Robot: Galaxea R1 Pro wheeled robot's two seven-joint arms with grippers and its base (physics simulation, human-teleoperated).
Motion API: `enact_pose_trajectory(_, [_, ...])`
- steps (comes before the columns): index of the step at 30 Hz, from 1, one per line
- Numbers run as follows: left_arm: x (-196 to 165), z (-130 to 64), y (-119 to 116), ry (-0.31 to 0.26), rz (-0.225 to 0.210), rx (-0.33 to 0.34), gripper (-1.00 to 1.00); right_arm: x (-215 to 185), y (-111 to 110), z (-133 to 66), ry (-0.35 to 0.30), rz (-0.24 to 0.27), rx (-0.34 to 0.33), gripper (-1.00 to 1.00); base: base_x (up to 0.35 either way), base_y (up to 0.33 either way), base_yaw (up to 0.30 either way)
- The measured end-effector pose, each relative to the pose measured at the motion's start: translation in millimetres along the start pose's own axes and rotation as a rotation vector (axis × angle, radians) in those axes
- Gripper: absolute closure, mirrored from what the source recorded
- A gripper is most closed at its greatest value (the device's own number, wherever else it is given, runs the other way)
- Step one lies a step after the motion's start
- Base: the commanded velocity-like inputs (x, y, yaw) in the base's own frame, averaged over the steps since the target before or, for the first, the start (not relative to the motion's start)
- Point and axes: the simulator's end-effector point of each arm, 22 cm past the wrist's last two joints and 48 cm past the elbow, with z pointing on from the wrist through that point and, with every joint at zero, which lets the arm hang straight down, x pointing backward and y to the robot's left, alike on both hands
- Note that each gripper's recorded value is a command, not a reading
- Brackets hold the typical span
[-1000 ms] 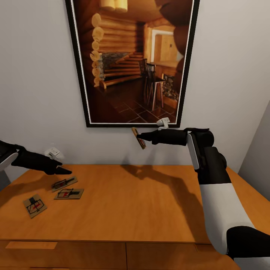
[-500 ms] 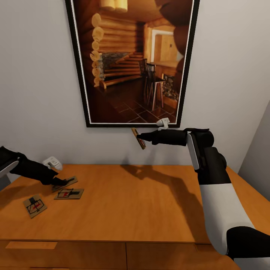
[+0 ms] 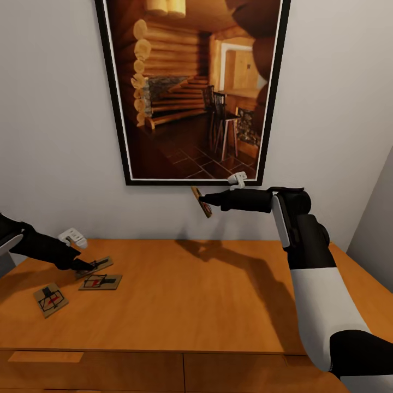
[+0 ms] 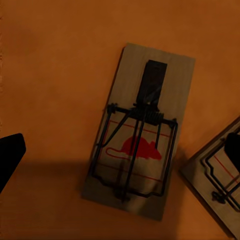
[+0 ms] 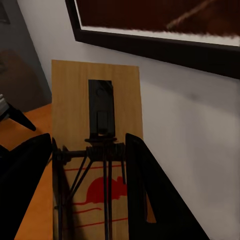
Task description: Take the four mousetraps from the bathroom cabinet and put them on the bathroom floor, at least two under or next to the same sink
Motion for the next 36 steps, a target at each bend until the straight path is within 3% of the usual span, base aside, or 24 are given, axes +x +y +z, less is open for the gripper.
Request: enact_pose_trajectory(36, [-1.6,-1.6,5.1,-0.007,0.001,-0.014,-1.00,2.1,0.4,1.3,0.003,0.003,0.000,1.00,0.000,0.000,0.000])
